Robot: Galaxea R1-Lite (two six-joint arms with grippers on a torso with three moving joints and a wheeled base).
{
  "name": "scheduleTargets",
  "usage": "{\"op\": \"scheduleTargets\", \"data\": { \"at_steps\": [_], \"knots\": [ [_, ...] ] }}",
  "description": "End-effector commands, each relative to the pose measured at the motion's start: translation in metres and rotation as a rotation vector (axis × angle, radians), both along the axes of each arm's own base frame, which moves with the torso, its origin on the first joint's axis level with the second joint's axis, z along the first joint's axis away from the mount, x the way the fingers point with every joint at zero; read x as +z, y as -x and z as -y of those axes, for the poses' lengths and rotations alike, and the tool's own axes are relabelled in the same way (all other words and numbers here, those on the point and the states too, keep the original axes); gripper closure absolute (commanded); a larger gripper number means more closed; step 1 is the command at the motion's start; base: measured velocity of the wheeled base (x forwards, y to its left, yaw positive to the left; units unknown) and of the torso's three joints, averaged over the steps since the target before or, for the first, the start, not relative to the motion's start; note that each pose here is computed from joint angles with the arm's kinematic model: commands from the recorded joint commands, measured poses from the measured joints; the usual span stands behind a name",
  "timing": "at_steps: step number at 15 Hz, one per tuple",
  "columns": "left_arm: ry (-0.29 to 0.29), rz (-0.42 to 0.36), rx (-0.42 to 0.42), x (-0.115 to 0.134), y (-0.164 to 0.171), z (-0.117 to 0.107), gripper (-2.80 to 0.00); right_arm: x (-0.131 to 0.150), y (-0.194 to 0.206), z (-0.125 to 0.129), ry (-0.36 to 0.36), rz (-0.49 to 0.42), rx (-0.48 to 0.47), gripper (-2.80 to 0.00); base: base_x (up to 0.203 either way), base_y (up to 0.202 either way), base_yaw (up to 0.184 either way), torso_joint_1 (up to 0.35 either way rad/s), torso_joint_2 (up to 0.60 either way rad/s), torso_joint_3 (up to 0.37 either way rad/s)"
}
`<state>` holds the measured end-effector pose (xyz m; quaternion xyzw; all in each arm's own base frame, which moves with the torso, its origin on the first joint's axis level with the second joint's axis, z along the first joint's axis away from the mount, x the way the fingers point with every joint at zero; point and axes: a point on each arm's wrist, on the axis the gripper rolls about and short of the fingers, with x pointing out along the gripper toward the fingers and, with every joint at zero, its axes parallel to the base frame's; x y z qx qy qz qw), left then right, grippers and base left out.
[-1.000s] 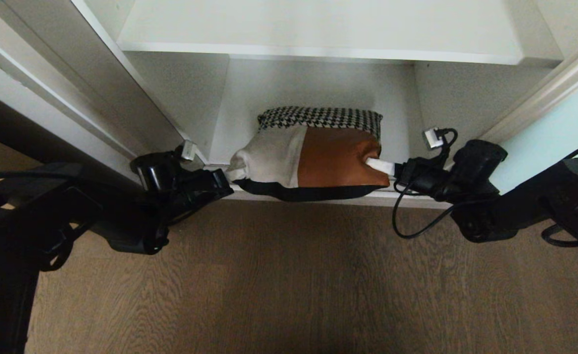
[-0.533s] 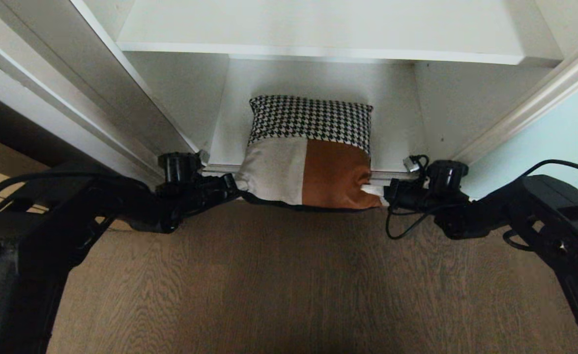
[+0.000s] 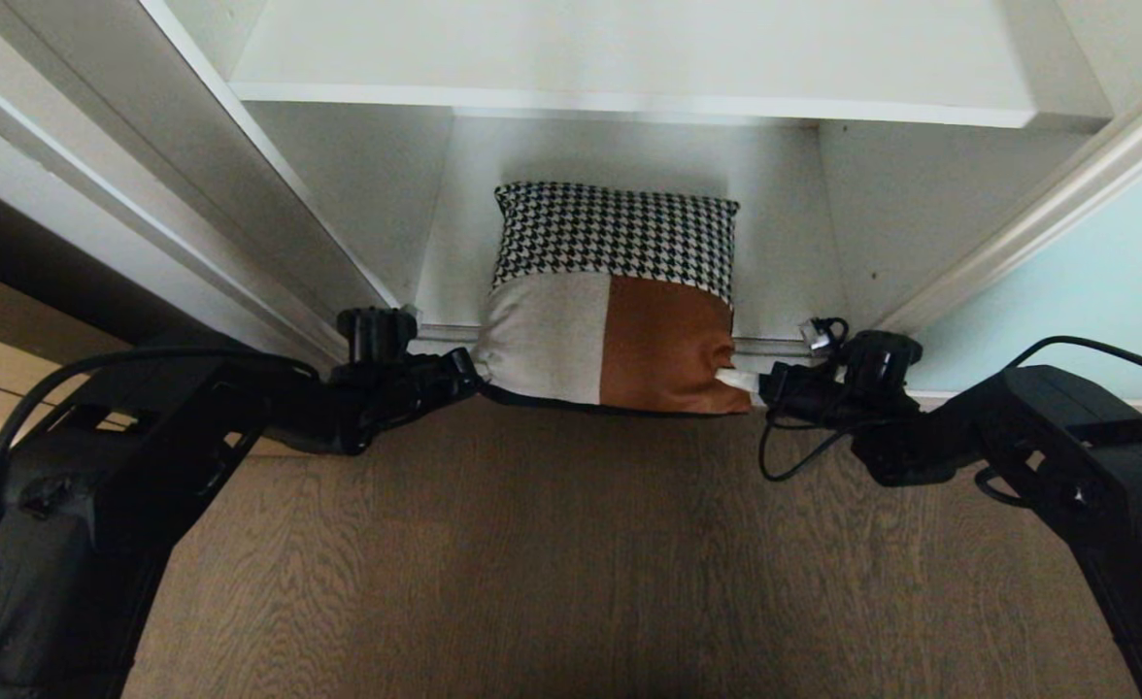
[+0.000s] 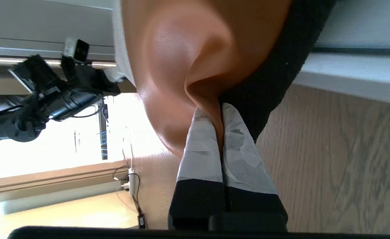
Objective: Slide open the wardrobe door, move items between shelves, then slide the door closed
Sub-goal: Place the pillow on the lower shelf
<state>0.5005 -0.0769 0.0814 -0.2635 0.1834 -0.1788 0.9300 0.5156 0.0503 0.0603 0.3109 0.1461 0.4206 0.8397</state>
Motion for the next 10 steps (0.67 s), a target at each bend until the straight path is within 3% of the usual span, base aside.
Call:
{"op": "scheduleTargets", "data": {
  "at_steps": [1,4,10],
  "knots": [
    [-0.002,-0.010,-0.010,-0.0039,0.0017,0.0048,0.00,0.0027,-0.0013,0.0060,-0.003,0.012,-0.003,0.00,0.000,0.000,0.000,0.000,0.00,0.000],
    [-0.011,-0.031,-0.012,-0.0070,0.0071,0.0041,0.00,0.0029,0.0001,0.0062,-0.004,0.004,-0.001,0.00,0.034,0.000,0.000,-0.003,0.00,0.001],
    [-0.006,0.039,-0.014,-0.0115,0.0104,0.0041,0.00,0.0024,0.0016,0.0055,0.001,0.007,-0.002,0.00,0.193,0.000,0.002,0.002,0.00,0.001]
  ]
}}
